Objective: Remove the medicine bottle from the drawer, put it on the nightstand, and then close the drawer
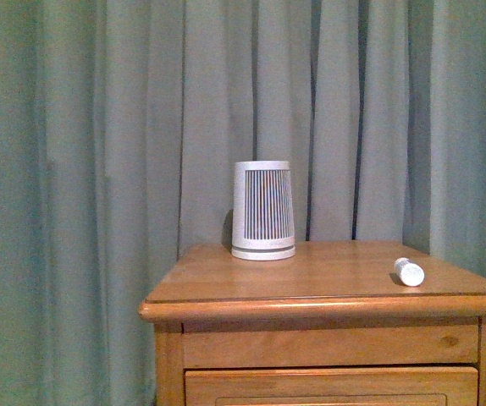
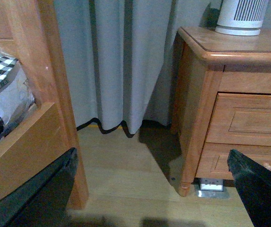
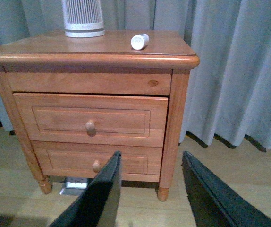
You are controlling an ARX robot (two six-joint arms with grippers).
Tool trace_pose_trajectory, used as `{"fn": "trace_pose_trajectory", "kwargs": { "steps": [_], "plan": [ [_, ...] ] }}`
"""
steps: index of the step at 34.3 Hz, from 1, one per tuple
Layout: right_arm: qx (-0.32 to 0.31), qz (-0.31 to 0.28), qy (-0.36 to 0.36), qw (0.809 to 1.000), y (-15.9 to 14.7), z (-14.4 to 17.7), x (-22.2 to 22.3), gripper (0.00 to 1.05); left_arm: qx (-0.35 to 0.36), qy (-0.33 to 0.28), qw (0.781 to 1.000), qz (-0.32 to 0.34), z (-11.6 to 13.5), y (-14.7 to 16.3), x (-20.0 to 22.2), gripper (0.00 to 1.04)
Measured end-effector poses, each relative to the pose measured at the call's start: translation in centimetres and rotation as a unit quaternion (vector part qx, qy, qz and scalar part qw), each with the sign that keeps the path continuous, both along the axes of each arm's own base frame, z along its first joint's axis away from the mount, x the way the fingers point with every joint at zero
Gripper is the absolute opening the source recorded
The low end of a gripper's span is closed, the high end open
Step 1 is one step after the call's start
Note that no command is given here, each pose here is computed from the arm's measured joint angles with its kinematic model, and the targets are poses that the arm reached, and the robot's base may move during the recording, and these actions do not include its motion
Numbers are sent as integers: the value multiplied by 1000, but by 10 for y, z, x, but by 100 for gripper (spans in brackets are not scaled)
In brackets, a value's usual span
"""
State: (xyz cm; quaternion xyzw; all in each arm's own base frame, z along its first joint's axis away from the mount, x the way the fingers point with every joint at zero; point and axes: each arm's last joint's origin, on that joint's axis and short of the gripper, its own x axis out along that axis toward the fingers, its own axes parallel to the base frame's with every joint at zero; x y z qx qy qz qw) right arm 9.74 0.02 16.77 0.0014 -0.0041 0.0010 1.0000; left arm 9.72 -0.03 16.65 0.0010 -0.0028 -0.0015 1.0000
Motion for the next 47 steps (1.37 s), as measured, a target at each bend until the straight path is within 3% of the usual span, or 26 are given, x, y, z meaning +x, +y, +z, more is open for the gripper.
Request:
{"fn": "trace_pose_trajectory", "kwargs": {
  "steps": [13, 47],
  "plan": [
    [0, 0, 0, 1000, 0, 0, 0, 99, 0, 0, 1000, 0, 0, 0, 0, 98],
    [0, 0, 0, 1000, 0, 0, 0, 98, 0, 0, 1000, 0, 0, 0, 0, 98]
  ]
}}
